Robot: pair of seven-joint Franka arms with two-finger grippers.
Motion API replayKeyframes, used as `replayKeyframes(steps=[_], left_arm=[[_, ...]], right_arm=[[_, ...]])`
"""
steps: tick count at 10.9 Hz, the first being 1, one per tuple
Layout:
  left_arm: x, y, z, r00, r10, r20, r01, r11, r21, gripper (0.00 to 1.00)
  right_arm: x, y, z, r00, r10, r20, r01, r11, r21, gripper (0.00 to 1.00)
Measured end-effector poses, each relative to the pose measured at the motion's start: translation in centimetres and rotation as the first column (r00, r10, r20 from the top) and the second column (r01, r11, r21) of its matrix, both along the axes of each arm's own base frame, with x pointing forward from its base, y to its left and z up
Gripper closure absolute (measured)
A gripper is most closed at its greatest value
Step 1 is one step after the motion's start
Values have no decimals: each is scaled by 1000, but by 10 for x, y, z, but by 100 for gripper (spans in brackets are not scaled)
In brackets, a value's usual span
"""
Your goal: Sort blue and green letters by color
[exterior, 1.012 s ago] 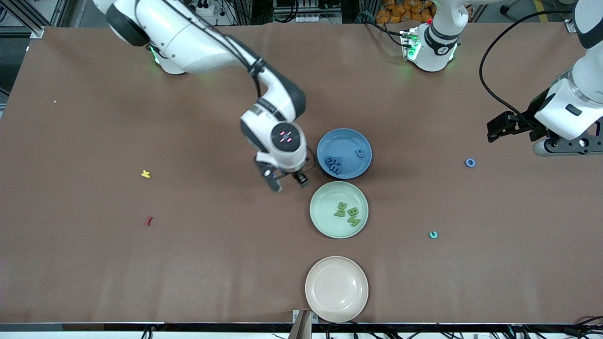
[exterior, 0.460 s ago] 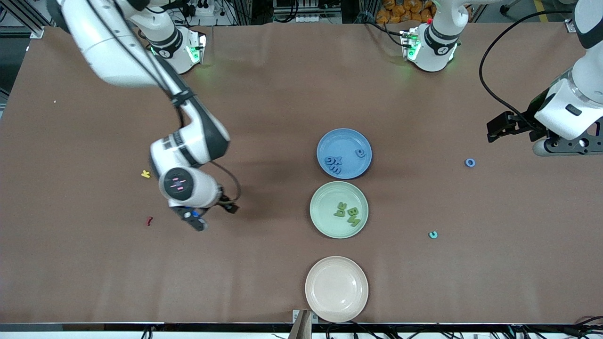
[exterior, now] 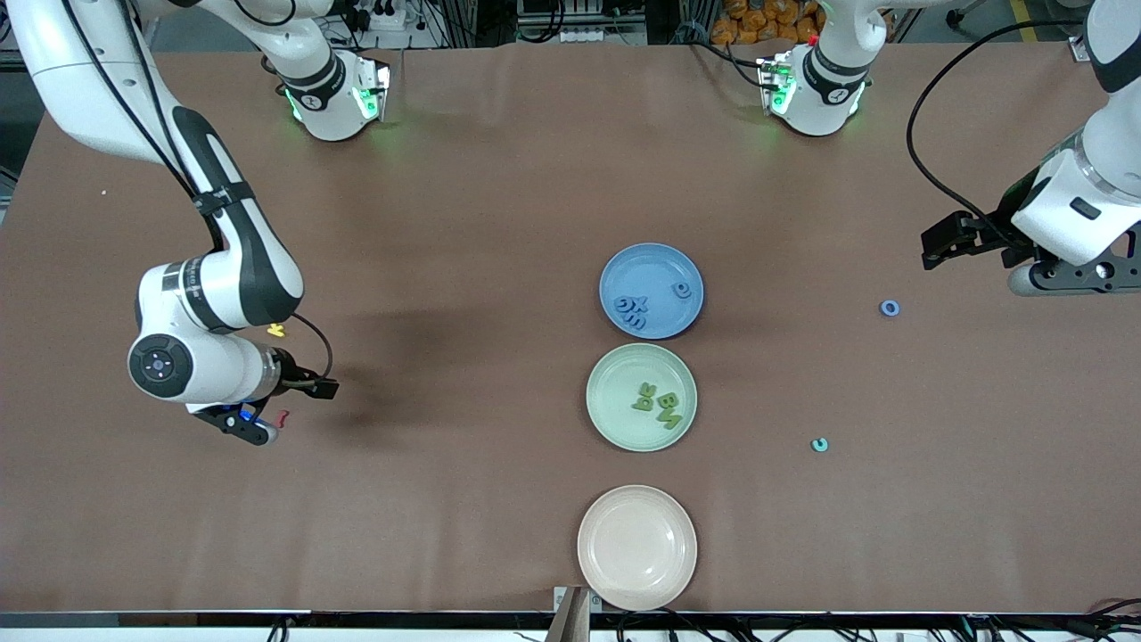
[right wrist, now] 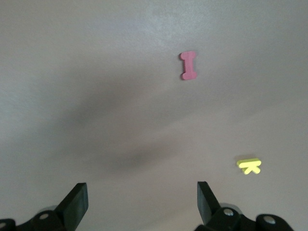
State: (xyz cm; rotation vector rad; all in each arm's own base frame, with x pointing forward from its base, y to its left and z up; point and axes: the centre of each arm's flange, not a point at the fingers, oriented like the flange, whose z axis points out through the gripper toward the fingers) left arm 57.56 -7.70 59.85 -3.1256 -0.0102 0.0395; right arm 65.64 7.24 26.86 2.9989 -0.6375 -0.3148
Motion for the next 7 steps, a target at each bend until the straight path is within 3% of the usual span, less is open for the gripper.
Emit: replayKeyframes(steps=[4,7], left_arm=[[0,0,-1,1000,0,-1,0,1000,0,0],[0,0,-1,1000,1,-1,-1,1000,0,0]], right_arm=[[-38,-21,-22,995,103,4,-103,994,-33,0],[-66,-14,12,990,140,17,-139,988,-63,0]])
